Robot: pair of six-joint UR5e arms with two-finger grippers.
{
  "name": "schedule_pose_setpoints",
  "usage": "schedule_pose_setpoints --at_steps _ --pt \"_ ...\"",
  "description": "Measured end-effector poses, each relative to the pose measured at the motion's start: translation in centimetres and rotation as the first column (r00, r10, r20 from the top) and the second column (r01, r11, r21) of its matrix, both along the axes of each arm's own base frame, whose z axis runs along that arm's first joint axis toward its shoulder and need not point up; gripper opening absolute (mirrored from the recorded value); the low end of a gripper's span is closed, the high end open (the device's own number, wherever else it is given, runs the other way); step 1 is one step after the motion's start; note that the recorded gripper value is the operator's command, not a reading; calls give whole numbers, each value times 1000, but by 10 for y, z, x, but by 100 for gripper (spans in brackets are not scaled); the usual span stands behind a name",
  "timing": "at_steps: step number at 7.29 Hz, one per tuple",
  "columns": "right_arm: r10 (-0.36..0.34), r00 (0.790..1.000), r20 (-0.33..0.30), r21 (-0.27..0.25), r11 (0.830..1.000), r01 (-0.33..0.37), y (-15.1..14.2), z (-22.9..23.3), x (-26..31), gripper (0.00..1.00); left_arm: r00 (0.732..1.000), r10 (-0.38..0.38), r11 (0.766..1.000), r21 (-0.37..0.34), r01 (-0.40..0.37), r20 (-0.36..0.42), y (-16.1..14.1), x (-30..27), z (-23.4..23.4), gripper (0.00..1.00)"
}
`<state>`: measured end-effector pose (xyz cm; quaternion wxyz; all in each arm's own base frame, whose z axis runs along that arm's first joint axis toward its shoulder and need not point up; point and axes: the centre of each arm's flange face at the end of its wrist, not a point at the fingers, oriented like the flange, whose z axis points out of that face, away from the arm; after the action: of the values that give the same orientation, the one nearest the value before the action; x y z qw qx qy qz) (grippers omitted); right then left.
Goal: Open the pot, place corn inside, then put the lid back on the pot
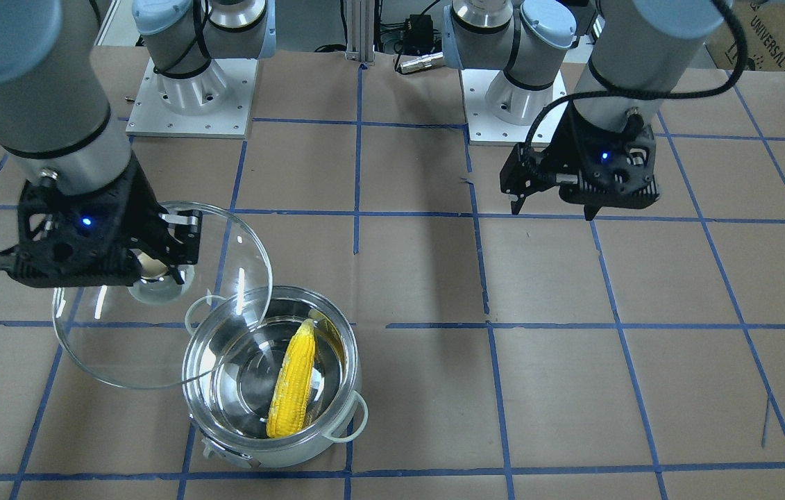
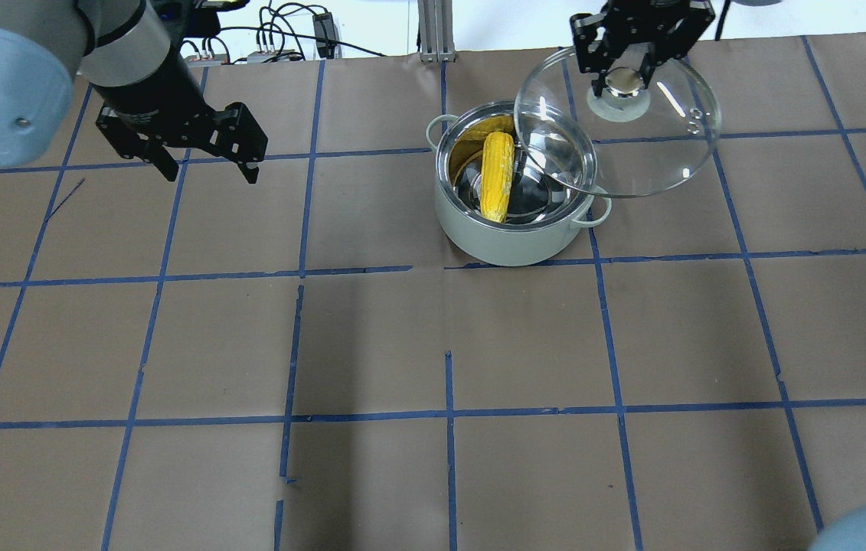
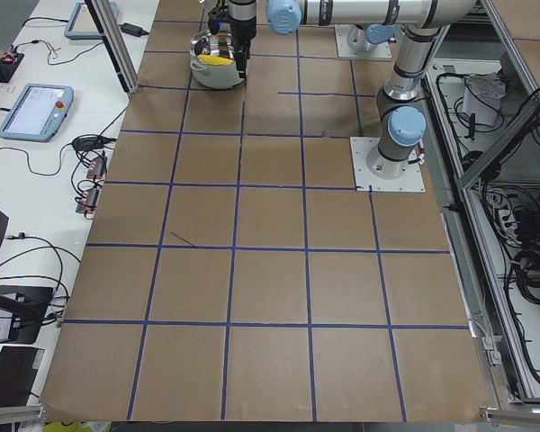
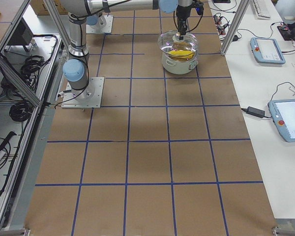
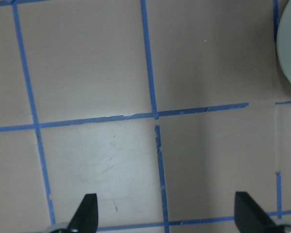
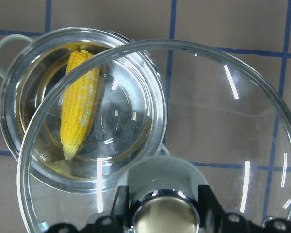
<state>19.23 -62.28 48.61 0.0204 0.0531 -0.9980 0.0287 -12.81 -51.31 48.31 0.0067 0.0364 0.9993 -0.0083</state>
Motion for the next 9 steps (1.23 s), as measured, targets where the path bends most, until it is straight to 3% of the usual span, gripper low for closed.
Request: schedule_pose_setpoints --at_steps 3,7,9 --pt "56 998 -1 26 998 -56 -47 -62 55 33 998 63 998 15 -63 -3 3 -1 21 100" --pt "68 997 27 52 996 -70 -53 -86 62 33 1000 -8 999 36 9 -21 -1 11 31 100" --pt "68 997 31 63 996 -70 -52 -91 63 32 1000 -8 999 43 9 -28 -2 19 28 100"
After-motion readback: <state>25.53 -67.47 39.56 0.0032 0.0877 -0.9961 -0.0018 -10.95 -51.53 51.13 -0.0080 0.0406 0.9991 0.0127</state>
